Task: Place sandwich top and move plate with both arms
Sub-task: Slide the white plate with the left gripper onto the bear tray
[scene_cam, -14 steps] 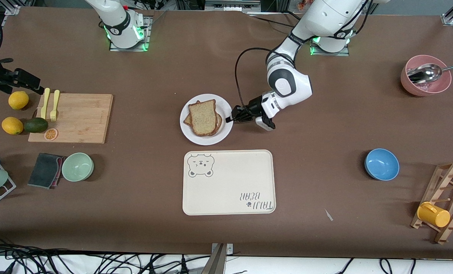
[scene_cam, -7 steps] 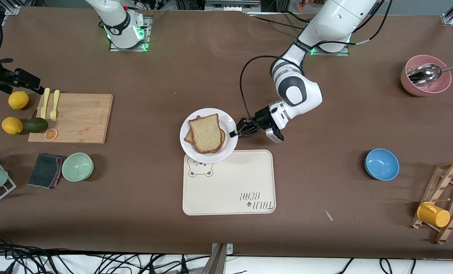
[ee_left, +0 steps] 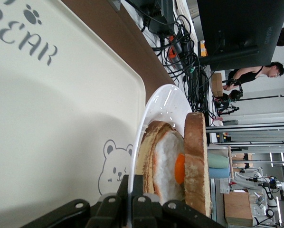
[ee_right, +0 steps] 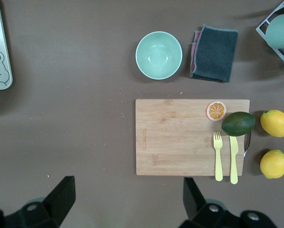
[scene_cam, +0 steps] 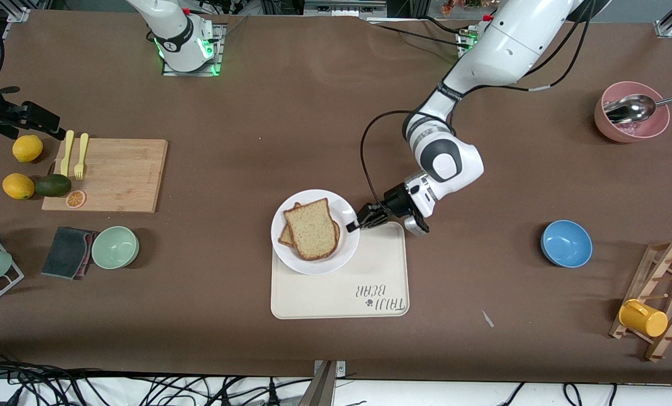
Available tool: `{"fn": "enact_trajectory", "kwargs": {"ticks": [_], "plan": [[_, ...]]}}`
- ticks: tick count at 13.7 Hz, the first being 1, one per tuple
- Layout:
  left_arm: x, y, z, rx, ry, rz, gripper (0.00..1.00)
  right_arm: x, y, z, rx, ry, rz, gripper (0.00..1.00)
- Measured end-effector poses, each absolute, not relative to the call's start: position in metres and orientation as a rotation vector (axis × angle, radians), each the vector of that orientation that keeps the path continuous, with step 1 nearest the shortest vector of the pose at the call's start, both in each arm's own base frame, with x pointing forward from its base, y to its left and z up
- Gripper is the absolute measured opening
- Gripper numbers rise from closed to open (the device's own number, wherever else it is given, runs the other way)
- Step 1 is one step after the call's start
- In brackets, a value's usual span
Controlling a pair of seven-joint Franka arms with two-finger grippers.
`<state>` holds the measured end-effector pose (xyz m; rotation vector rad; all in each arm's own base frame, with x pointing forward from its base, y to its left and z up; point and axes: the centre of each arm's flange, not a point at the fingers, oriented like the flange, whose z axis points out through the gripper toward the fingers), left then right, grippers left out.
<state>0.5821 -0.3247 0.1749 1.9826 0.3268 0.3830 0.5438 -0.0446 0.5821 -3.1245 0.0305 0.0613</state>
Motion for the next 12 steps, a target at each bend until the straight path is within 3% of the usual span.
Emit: {"fn": "enact_trajectory", "kwargs": {"ticks": [7, 12], "plan": [[0.616, -0.303, 0.135, 1.996, 0.371, 0.428, 0.04, 0.544, -0.045, 0.582, -3.124, 0.030, 0.062, 1.00], [0.620, -0.301, 0.109, 2.018, 0.342, 0.448, 0.04, 0.544, -0.045, 0.582, -3.124, 0.030, 0.062, 1.00]]}}
